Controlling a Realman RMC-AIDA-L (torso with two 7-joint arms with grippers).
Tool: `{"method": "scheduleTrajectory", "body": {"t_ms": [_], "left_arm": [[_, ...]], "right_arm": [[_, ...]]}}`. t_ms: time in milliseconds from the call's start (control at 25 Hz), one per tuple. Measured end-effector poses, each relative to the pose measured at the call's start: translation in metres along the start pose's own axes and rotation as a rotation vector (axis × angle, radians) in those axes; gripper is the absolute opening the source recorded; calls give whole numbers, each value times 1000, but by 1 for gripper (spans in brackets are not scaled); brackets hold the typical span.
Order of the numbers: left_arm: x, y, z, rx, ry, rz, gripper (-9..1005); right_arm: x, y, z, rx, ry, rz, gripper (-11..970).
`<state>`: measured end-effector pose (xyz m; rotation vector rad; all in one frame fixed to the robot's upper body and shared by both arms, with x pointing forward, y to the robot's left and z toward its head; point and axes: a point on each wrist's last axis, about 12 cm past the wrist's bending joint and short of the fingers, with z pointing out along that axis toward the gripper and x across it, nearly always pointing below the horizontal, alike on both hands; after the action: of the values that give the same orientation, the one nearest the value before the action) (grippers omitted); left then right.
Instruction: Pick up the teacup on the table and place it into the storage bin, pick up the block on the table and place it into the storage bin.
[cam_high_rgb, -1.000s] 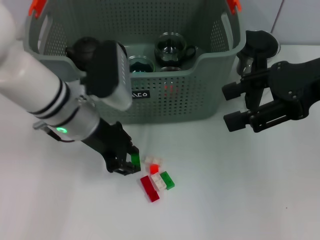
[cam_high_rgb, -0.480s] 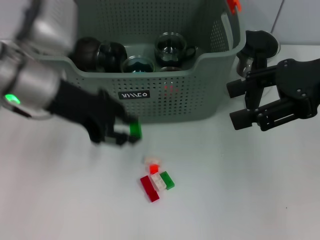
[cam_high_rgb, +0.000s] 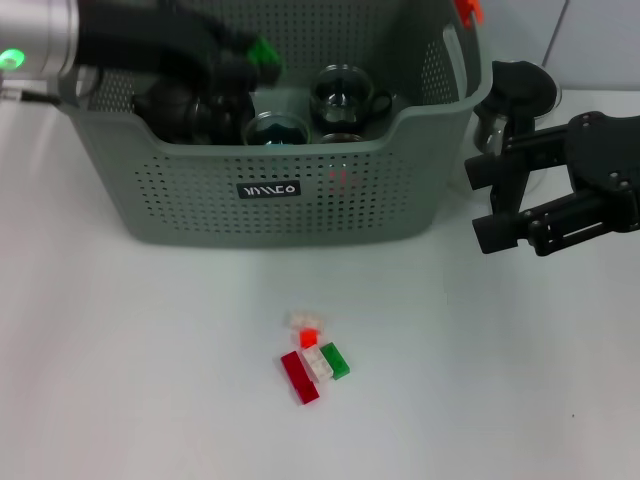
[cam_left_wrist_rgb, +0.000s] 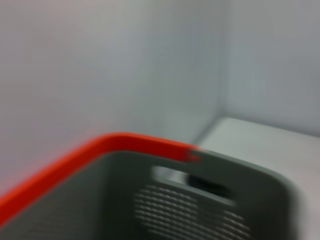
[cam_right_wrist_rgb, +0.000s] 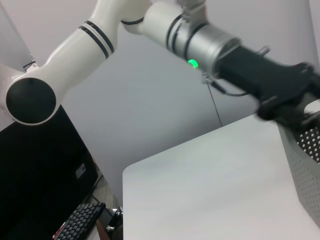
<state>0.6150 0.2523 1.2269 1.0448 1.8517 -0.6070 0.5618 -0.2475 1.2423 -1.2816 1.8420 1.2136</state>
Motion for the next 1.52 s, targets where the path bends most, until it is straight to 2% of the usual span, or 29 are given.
{"method": "scheduleTrajectory", "body": {"t_ms": [160, 360, 560, 840, 960, 1120, 1280, 1520], "left_arm": [[-4, 18, 12, -89, -12, -98, 500], [-3, 30, 20, -151, 18, -166, 512], [2, 30, 27, -188, 70, -168, 523], [3, 30, 27, -196, 75, -157, 540], [2, 29, 28, -197, 78, -147, 680], [-3, 24, 25, -188, 103, -89, 830], [-10, 8, 14, -153, 129, -13, 945], [-12, -18, -10, -84, 155, 46, 949]], "right_arm": [[0, 0, -1, 1, 1, -1, 900], [0, -1, -1, 1, 2, 2, 899], [0, -2, 0, 2, 4, 4, 899], [-1, -2, 0, 2, 1, 3, 899], [0, -2, -1, 3, -1, 3, 899], [2, -2, -2, 4, -10, 3, 899], [3, -2, -4, 9, -21, 5, 899], [5, -3, -7, 15, -32, 3, 900]]}}
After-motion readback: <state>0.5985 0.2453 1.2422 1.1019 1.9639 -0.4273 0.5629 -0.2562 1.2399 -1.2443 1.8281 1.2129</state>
